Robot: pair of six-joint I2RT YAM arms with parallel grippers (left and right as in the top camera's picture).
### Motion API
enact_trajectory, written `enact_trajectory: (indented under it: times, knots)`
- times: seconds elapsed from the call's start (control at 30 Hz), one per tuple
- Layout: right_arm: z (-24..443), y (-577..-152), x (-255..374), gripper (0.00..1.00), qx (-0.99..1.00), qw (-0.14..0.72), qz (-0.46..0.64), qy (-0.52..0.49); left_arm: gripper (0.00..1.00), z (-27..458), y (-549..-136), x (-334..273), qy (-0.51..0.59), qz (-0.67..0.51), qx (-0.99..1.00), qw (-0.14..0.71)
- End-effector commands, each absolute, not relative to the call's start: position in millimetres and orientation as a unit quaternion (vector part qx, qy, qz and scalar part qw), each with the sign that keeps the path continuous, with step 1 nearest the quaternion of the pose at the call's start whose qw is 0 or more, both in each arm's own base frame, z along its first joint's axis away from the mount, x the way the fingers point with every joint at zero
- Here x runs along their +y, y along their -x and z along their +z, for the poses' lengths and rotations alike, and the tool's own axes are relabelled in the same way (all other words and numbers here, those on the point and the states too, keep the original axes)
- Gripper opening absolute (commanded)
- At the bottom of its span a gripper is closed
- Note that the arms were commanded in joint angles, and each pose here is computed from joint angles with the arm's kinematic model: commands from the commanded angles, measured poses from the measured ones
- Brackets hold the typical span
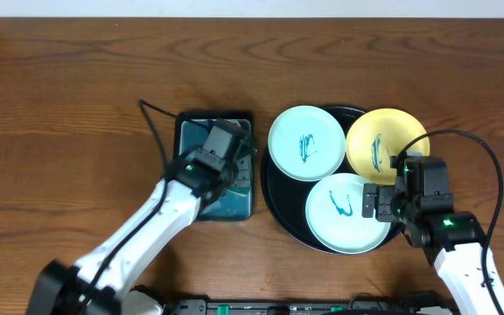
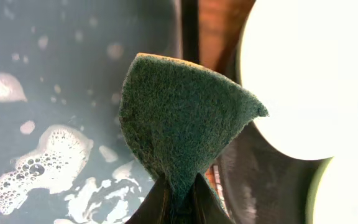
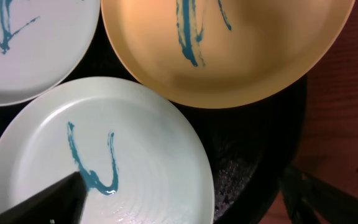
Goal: Clean dirty plates on tray and stack at the side
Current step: 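Push the lower pale green plate leftward with the right gripper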
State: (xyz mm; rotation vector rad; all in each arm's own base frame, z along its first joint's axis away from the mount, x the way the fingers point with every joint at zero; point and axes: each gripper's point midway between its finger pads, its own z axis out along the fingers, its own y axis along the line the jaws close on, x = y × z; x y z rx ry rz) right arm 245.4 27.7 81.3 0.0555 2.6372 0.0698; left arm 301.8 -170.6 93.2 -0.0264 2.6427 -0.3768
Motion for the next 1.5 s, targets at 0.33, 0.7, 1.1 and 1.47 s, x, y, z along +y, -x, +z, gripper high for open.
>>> enact_trajectory:
  times: [0.33, 0.7, 1.1, 1.47]
  knots:
    - [57, -247, 17, 0.73, 0.979, 0.197, -0.013, -0.042, 0.07, 116, -293, -184, -0.013, -0.184, 0.953, 0.242]
    - [33, -251, 16, 0.72, 0.985, 0.163, -0.021, -0.047, 0.08, 116, -289, -190, -0.021, -0.19, 0.952, 0.237]
    - [25, -252, 36, 0.46, 0.988, 0.149, 0.034, -0.037, 0.07, 116, -289, -190, -0.021, -0.19, 0.952, 0.237]
    - [25, -246, 49, 0.31, 0.988, 0.135, 0.073, -0.031, 0.08, 116, -289, -190, -0.021, -0.19, 0.952, 0.237]
